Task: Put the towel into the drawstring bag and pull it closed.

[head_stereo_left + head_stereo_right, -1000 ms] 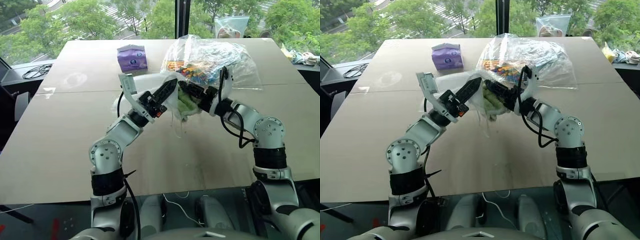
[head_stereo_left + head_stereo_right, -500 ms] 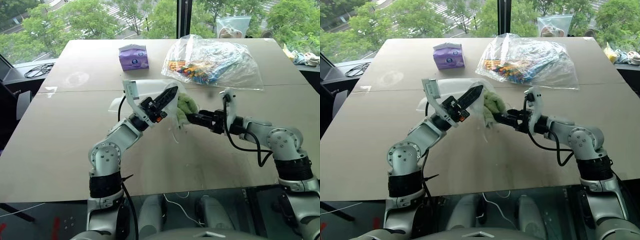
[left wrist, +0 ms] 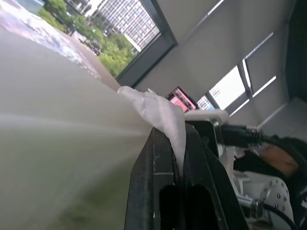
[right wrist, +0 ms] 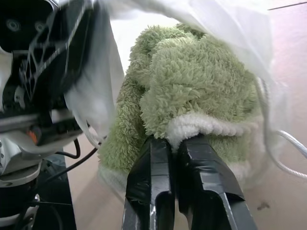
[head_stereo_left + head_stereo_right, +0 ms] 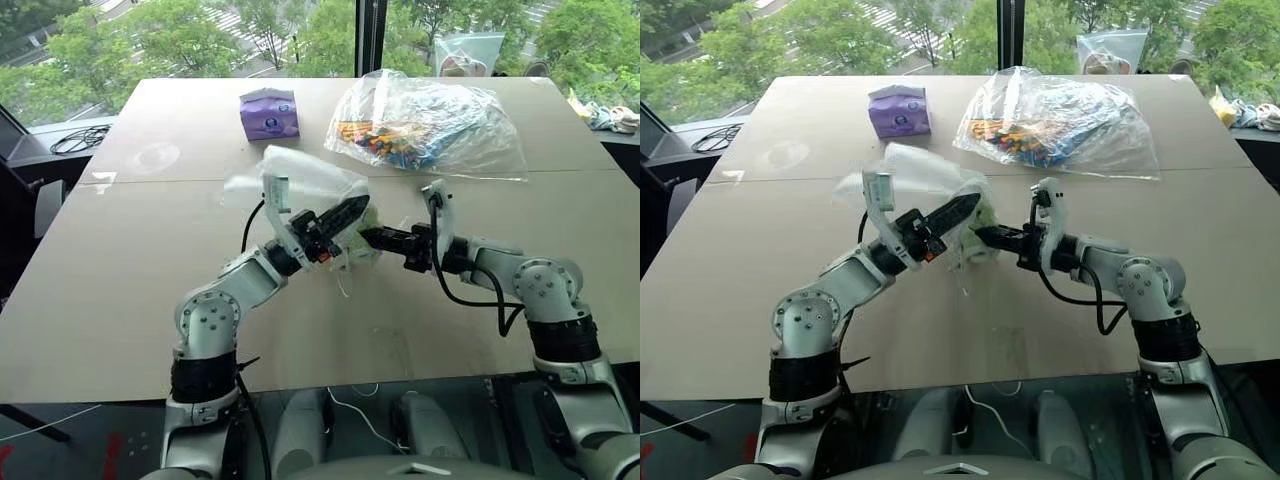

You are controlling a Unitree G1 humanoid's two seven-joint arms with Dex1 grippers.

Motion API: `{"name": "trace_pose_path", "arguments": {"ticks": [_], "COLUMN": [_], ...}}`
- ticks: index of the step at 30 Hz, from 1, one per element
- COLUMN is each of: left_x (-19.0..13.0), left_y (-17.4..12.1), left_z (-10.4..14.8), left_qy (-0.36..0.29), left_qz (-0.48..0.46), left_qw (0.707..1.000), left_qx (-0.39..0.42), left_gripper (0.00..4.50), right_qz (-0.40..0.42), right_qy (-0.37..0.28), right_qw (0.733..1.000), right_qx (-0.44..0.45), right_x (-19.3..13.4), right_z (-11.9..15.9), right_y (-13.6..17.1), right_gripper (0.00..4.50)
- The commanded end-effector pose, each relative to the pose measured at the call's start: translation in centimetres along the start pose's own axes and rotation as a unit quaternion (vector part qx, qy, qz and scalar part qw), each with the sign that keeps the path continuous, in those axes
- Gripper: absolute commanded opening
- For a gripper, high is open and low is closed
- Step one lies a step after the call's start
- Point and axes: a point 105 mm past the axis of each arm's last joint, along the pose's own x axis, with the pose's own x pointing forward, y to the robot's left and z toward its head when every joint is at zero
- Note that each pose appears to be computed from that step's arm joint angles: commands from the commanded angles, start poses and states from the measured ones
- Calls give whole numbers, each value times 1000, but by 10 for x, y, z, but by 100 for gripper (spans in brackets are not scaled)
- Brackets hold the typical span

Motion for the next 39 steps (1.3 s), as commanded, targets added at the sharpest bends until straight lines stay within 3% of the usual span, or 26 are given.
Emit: {"name": "trace_pose_path", "arguments": {"ticks": [1,4,8,13,17,20,24,31,35,39], "left_x": [3,1,0,-1,-2,-9,-13,-9,-2,0], "left_y": [-24,-37,-48,-40,-20,-1,12,24,26,26], "left_z": [-7,-11,-18,-23,-16,1,25,28,31,33], "left_qy": [26,37,57,70,80,83,50,26,7,-2], "left_qz": [-56,-88,-107,-83,-36,3,28,54,65,68], "left_qw": [998,995,993,994,991,982,971,963,962,962], "left_qx": [14,3,8,34,106,172,231,264,265,263], "left_gripper": [0,0,0,0,0,0,0,0,0,0], "right_qz": [68,87,118,107,59,35,-21,12,107,56], "right_qy": [-54,-126,-239,-256,-193,-143,-80,26,-39,-63], "right_qw": [996,983,934,912,953,978,995,995,984,977], "right_qx": [25,97,238,303,224,145,55,-98,-135,-194], "right_x": [10,20,14,13,19,13,-1,-42,-60,-70], "right_z": [21,37,69,75,57,43,23,-7,10,16], "right_y": [29,33,24,20,25,27,11,16,45,27], "right_gripper": [4,4,4,4,4,104,290,290,290,290]}}
